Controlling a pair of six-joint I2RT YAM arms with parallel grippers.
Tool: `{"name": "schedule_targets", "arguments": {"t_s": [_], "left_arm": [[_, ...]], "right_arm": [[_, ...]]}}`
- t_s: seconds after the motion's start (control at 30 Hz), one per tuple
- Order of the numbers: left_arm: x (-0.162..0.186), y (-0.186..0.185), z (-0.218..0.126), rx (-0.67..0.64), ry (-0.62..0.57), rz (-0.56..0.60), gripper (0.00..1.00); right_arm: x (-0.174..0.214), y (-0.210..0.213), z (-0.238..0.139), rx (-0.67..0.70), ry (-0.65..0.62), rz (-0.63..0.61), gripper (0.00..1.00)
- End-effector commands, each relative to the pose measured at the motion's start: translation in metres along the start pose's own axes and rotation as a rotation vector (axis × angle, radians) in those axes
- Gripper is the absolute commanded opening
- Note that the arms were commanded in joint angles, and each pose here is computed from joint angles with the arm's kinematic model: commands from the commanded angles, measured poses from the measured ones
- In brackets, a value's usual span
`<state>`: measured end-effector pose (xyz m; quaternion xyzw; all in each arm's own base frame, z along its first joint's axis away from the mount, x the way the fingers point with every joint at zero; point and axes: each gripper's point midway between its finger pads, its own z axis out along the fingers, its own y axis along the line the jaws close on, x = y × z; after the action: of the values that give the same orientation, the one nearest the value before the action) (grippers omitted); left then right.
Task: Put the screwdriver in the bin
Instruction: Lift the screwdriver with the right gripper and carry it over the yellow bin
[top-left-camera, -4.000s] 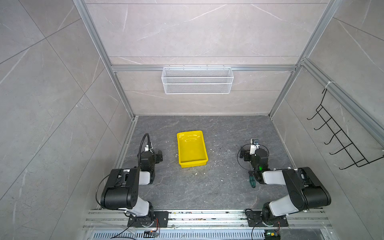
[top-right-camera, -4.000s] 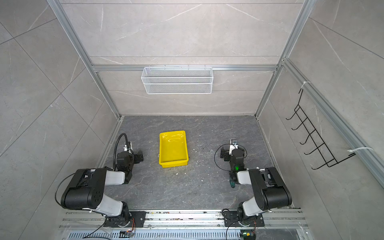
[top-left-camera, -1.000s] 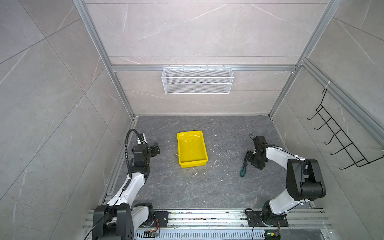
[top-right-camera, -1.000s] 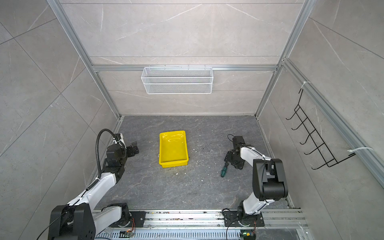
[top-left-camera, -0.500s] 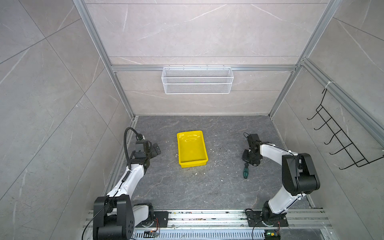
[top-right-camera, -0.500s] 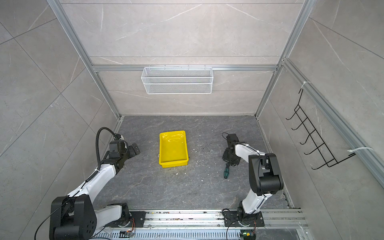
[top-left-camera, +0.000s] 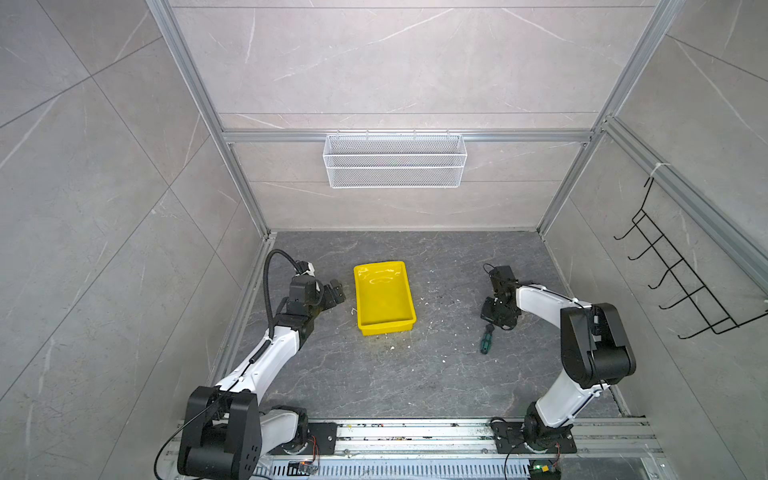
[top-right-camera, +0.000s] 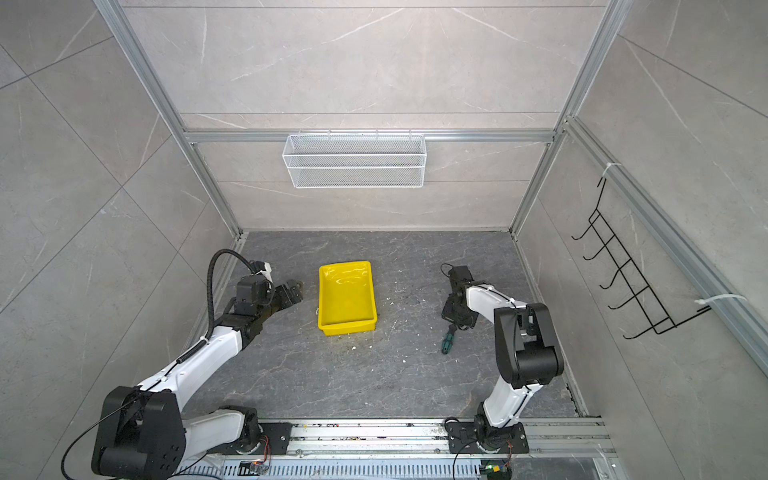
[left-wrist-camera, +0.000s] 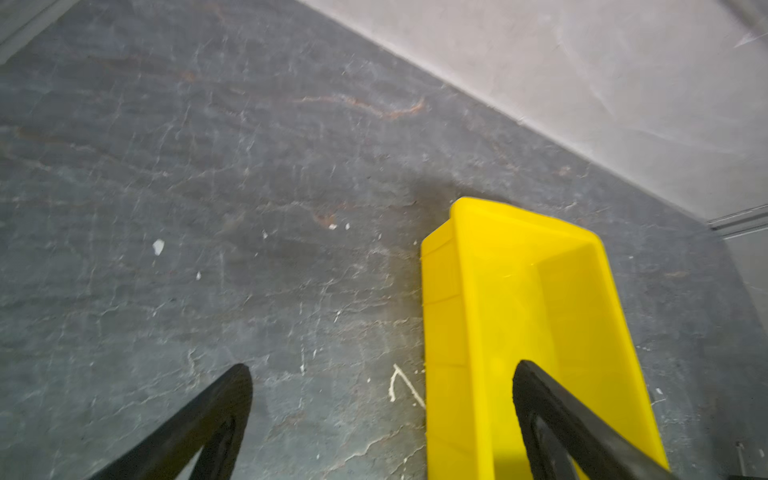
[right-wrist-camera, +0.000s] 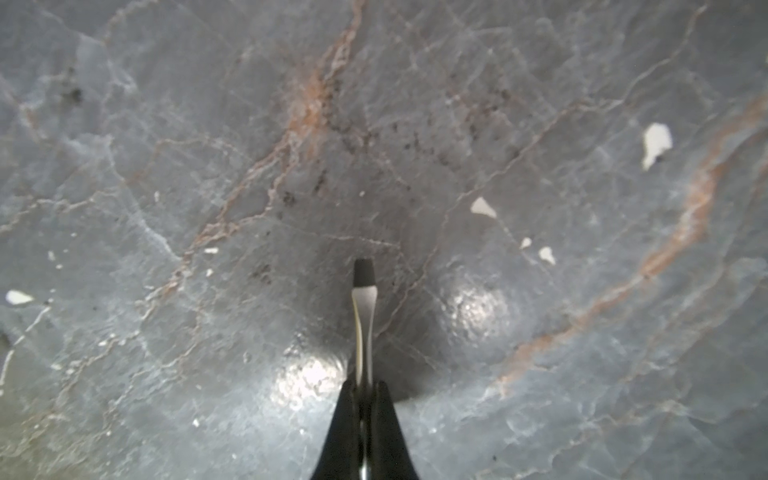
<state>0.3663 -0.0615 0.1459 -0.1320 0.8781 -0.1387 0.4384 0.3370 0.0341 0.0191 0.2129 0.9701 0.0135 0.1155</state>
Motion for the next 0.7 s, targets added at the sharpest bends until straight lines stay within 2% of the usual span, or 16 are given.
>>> {"name": "schedule_targets", "arguments": {"t_s": [0.0, 0.2, 0.27, 0.47, 0.67], "left_arm": [[-0.011, 0.008, -0.006, -0.054, -0.035, -0.001, 1.00], [0.000, 0.067, -0.030, -0.345, -0.101, -0.164, 1.00], [0.004, 0.079, -0.038, -0.398, -0.130, -0.208, 1.00], [0.021, 0.092, -0.038, -0.406, -0.173, -0.324, 1.00], [0.016, 0.086, -0.036, -0.371, -0.183, -0.294, 1.00]], "right_arm": [[-0.006, 0.017, -0.022, -0.081, -0.047, -0.024, 0.00], [-0.019, 0.044, -0.053, -0.165, -0.101, -0.043, 0.00], [-0.025, 0.055, -0.062, -0.182, -0.118, -0.055, 0.00], [-0.044, 0.124, -0.096, -0.269, -0.173, -0.126, 0.00], [-0.035, 0.228, -0.107, -0.328, -0.188, -0.294, 0.00]]}}
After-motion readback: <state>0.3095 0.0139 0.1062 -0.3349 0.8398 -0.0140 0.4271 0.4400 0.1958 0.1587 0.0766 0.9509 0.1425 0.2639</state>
